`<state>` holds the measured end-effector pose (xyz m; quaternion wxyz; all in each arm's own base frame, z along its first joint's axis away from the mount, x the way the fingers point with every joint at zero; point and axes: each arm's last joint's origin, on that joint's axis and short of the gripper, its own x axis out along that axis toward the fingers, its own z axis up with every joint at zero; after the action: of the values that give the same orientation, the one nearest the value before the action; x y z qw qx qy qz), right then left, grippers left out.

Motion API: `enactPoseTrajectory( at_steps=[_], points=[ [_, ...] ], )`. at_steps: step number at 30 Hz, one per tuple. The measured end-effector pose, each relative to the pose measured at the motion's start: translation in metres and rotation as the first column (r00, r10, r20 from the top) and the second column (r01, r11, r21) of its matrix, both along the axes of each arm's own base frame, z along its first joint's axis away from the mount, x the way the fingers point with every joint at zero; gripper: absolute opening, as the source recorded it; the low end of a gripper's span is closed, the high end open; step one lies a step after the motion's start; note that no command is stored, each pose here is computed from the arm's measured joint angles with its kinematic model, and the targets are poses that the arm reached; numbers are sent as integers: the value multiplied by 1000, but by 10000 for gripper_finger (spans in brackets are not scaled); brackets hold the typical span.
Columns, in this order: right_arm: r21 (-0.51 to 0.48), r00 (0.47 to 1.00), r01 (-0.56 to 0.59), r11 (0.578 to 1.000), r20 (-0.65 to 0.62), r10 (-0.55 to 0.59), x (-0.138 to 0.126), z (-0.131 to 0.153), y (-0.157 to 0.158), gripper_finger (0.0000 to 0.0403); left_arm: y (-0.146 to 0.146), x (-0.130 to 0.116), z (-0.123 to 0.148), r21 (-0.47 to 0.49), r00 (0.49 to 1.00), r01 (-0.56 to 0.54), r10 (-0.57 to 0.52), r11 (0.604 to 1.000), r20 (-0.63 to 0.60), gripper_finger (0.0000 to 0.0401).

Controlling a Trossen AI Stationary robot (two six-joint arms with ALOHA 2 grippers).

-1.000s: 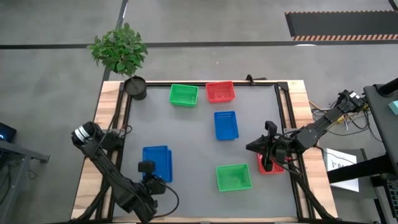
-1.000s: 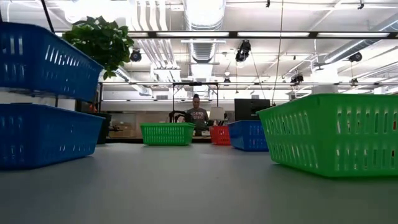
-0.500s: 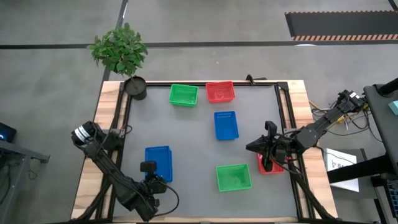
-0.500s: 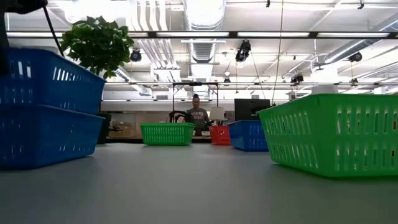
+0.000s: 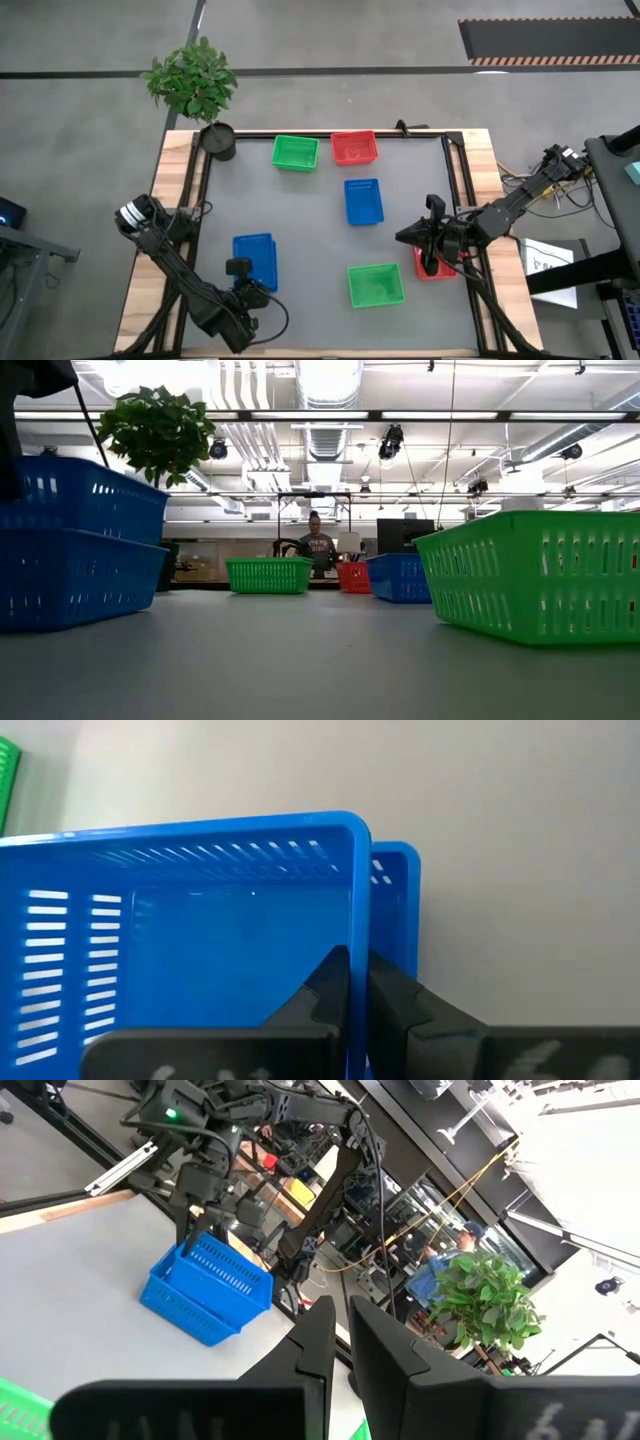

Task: Stack baskets by color
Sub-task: Stack the bottom right blue bin on the bottom left blue bin

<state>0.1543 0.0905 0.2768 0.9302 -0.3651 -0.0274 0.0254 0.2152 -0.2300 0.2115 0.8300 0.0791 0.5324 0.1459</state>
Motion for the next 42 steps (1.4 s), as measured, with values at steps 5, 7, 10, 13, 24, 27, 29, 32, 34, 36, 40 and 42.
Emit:
enactPoseTrajectory(
  at_steps=[5, 7, 10, 13, 24, 27, 29, 32, 34, 36, 40, 42],
  points=[
    [1, 1000, 0, 1000, 0, 0, 0, 0, 0, 27, 2, -1, -5, 5, 1000, 0, 0, 1000, -6, 0],
    [1, 1000, 0, 1000, 0, 0, 0, 0, 0, 27, 2, -2, -5, 0, 1000, 0, 0, 1000, -3, 0],
    [1, 1000, 1, 1000, 0, -1, 0, 0, 0, 27, 2, -2, -4, -9, 1000, 0, 0, 1000, 2, 0],
    [1, 1000, 1, 1000, 0, -1, 0, 0, 0, 27, 2, -2, 0, -38, 1000, 0, 1, 999, 6, 0],
    [2, 1000, 1, 1000, 0, -1, 0, 0, 0, 27, 2, -2, 3, -73, 1000, -1, 2, 997, 21, 0],
    [2, 1000, 1, 1000, 0, -1, 0, 0, 0, 27, 2, -2, 3, -76, 1000, -1, 3, 997, 23, 1],
    [1, 1000, 1, 1000, -1, -1, 0, 0, 0, 27, 2, -2, 3, -80, 1000, -2, 4, 997, 27, 8],
    [2, 1000, 1, 1000, -1, -1, 0, 0, 0, 27, 2, -2, 4, -84, 1000, -8, 10, 996, 29, 36],
    [8, 1000, 0, 1000, -1, 0, 0, 0, 0, 27, 2, -1, 3, -90, 999, -24, 27, 996, 34, 60],
    [8, 1000, 0, 1000, -1, 0, 0, 0, 0, 27, 2, -1, 3, -90, 999, -25, 29, 996, 34, 84],
    [8, 1000, 0, 1000, -1, 0, 0, 0, 0, 27, 3, 1, 5, -99, 999, -32, 35, 995, 26, 121],
    [8, 1000, 0, 1000, -1, 0, 0, 0, 0, 27, 3, 4, 10, -130, 999, -34, 37, 991, 21, 132]
  ],
)
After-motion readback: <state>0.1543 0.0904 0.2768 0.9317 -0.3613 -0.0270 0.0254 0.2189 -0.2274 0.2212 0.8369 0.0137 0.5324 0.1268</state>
